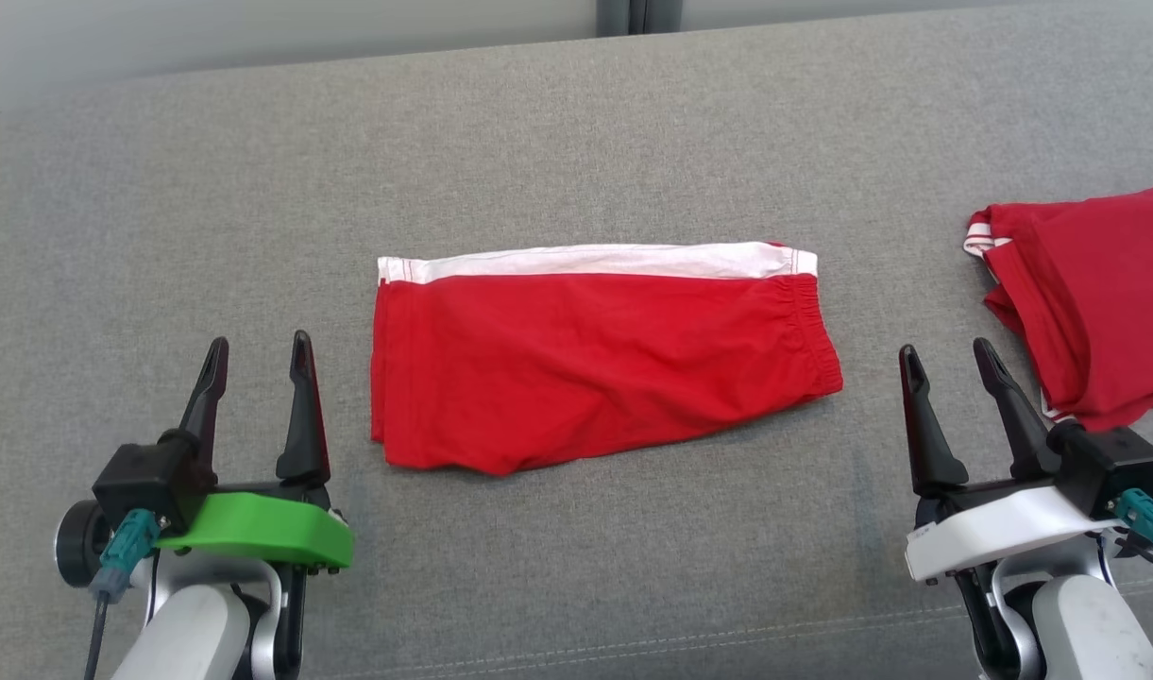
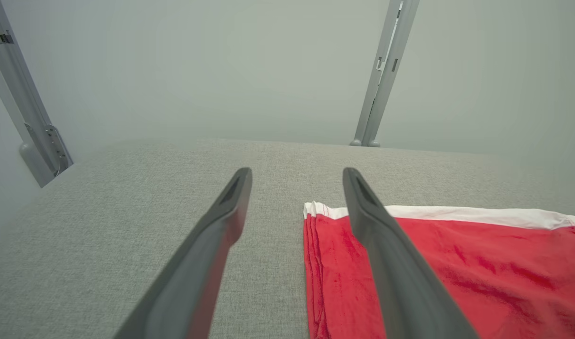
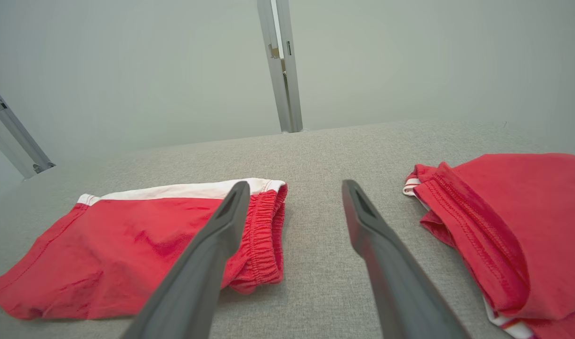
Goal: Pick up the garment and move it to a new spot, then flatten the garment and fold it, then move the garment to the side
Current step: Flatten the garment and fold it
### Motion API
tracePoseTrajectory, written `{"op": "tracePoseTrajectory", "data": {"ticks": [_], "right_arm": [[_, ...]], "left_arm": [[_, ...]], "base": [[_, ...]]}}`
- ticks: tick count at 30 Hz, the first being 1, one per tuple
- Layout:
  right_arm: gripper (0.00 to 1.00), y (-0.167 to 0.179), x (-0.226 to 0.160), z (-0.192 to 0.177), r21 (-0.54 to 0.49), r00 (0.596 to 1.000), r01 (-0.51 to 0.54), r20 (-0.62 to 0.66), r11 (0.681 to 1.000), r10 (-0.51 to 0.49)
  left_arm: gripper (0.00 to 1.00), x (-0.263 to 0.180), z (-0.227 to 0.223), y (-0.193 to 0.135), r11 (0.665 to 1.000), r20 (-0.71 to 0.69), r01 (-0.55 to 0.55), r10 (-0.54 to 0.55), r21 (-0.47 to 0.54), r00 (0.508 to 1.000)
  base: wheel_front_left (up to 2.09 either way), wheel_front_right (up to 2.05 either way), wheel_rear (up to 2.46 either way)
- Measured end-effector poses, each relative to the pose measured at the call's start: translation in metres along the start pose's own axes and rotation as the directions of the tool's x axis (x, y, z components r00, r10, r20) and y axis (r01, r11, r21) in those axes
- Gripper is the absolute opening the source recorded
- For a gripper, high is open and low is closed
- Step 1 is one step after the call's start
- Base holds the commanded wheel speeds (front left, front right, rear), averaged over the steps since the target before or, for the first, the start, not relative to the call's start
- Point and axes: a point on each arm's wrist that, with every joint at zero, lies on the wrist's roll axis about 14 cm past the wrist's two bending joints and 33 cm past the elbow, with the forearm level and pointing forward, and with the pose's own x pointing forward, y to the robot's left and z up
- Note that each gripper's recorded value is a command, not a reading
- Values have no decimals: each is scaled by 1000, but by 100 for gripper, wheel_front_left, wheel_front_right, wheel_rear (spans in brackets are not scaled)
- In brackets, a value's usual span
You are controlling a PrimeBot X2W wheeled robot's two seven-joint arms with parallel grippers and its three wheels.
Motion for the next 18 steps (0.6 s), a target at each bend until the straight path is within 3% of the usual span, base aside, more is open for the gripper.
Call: {"op": "tracePoseTrajectory", "data": {"ticks": [8, 18], "right_arm": [[100, 2, -20, 0, -8, 1000, 4, -18, 1000, -4], [100, 7, -28, 8, -5, 1000, -1, -11, 1000, 1]], "left_arm": [[100, -34, 6, 10, 996, 22, -38, 36, 83, 999], [100, -50, 16, 13, 993, 53, -53, 47, 101, 997]], "base": [[0, 0, 0], [0, 0, 0]]}}
